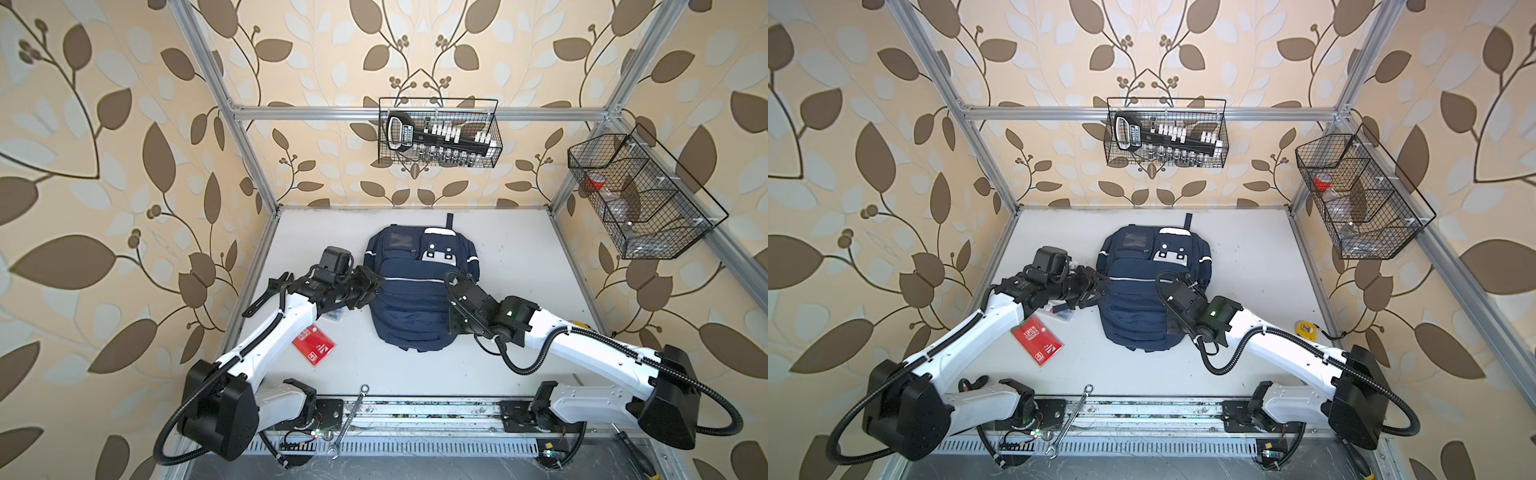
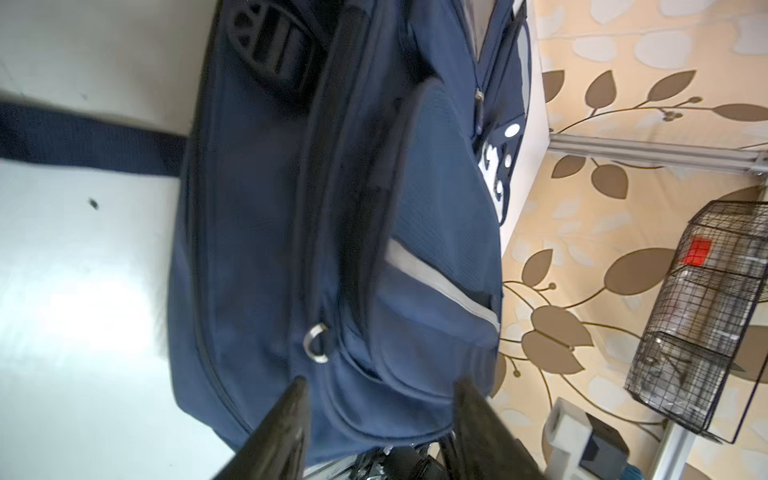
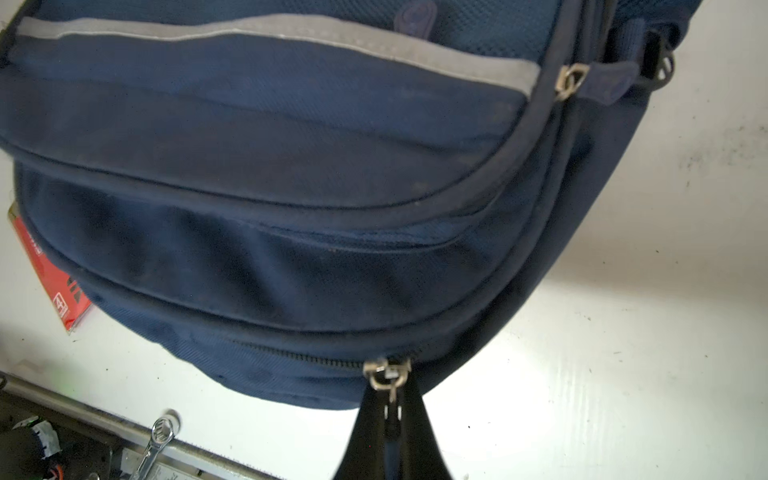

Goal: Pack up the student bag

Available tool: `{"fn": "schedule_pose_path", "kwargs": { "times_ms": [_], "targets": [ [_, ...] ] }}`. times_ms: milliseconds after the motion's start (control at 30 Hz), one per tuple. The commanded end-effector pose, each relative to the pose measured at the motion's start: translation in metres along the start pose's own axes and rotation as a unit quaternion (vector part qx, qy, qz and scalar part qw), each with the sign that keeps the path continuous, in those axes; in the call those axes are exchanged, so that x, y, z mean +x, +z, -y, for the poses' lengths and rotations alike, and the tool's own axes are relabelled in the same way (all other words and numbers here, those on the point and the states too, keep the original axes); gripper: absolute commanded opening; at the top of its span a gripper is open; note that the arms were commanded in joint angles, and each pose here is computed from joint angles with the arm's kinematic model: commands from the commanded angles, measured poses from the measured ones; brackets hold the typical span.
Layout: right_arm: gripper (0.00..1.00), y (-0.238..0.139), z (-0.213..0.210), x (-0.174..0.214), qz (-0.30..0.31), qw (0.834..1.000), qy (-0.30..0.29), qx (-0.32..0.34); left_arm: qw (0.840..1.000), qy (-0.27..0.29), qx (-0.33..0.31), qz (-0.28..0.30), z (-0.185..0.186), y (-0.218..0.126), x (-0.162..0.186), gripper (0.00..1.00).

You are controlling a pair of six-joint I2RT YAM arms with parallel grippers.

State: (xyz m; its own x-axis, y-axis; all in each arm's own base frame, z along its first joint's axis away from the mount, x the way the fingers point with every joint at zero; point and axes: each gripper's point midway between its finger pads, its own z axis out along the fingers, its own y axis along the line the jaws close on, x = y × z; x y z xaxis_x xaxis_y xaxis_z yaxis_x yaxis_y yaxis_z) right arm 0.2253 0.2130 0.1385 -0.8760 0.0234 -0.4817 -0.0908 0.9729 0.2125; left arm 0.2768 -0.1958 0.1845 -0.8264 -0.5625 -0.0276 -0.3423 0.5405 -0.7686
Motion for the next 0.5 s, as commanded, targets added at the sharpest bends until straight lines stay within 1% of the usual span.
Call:
{"fn": "schedule_pose_path", "kwargs": {
  "times_ms": [0, 67, 133, 300, 467],
  "targets": [
    [0.00, -0.012, -0.016, -0.007, -0.006, 1.000, -0.010, -0.026, 1.000, -0.007, 0.007, 0.013, 0.007, -0.013, 0.023, 0.66],
    [0.00, -0.015, -0.020, -0.009, -0.006, 0.999, -0.010, -0.035, 0.999, -0.030, 0.017, -0.009, 0.005, -0.005, 0.038, 0.67],
    [0.00, -0.017, -0.024, -0.010, -0.006, 0.999, -0.007, -0.042, 0.998, -0.048, 0.036, -0.024, 0.011, 0.001, 0.048, 0.67],
    [0.00, -0.021, -0.033, -0.012, -0.008, 0.998, -0.003, -0.055, 0.997, -0.044, 0.036, -0.047, 0.035, 0.017, 0.066, 0.68],
    [0.00, -0.022, -0.043, -0.008, -0.011, 0.998, -0.011, -0.061, 0.995, -0.065, 0.045, -0.061, 0.041, 0.030, 0.078, 0.66]
  ]
}}
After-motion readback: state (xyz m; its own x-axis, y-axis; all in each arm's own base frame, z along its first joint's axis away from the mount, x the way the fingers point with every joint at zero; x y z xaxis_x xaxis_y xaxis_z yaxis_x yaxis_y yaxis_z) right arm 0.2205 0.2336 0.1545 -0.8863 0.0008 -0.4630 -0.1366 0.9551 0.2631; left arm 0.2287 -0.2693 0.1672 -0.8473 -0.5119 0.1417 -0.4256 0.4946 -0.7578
